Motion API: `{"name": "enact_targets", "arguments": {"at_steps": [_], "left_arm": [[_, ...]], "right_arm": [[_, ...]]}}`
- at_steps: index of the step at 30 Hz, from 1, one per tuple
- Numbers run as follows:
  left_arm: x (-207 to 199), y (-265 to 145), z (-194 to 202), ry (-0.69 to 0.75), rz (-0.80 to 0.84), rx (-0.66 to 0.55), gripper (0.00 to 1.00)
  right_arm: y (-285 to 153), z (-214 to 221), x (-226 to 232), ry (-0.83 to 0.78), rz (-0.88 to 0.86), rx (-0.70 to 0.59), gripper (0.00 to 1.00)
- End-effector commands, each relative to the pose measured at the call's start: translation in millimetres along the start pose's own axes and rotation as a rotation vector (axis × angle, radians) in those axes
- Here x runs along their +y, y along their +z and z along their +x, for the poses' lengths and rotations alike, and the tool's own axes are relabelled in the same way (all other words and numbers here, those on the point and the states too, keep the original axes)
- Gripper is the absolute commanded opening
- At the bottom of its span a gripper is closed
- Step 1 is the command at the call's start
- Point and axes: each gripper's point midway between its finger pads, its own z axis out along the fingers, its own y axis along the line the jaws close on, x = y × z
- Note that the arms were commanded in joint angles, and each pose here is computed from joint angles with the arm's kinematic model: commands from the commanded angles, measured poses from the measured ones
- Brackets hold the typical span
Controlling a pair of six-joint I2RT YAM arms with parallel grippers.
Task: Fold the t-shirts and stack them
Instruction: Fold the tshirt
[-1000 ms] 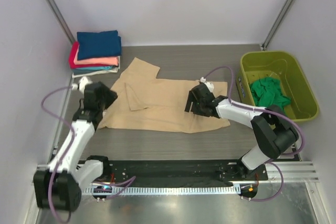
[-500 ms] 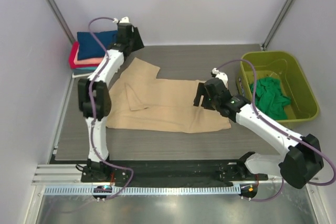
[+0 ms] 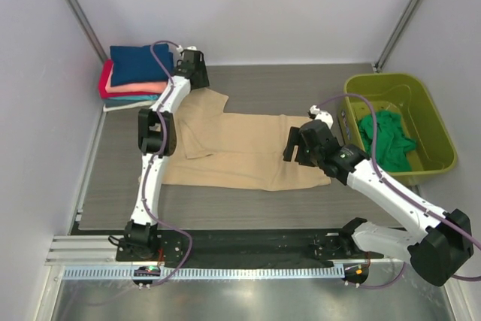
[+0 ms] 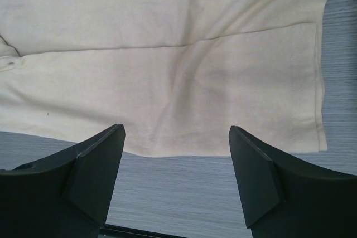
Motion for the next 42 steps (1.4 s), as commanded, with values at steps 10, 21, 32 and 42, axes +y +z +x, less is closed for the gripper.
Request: {"name": "enact_targets", "arguments": {"at_steps": [10, 21, 32, 42], "left_arm": [[4.8, 8.6, 6.2, -0.097, 0.094, 0.065, 0.51], [9.7, 6.6, 15.7, -0.125, 0.116, 0.098, 0.0], [13.6, 3.0, 11.9, -0.153, 0.09, 0.066, 0.0], [23.5, 5.8, 15.5, -0.213, 0.106, 0.073, 0.0]], "right_arm": [[10.6, -5.0, 3.0, -0.04, 0.032, 0.01, 0.82], [86.1, -93.2, -58.7, 0.055, 0.385, -0.036, 0.8], [184.6, -132.7, -121.7, 0.1, 0.628, -0.003, 0.76], [218.8, -135.2, -147.7, 0.108, 0.658, 0.013, 0.75]]}}
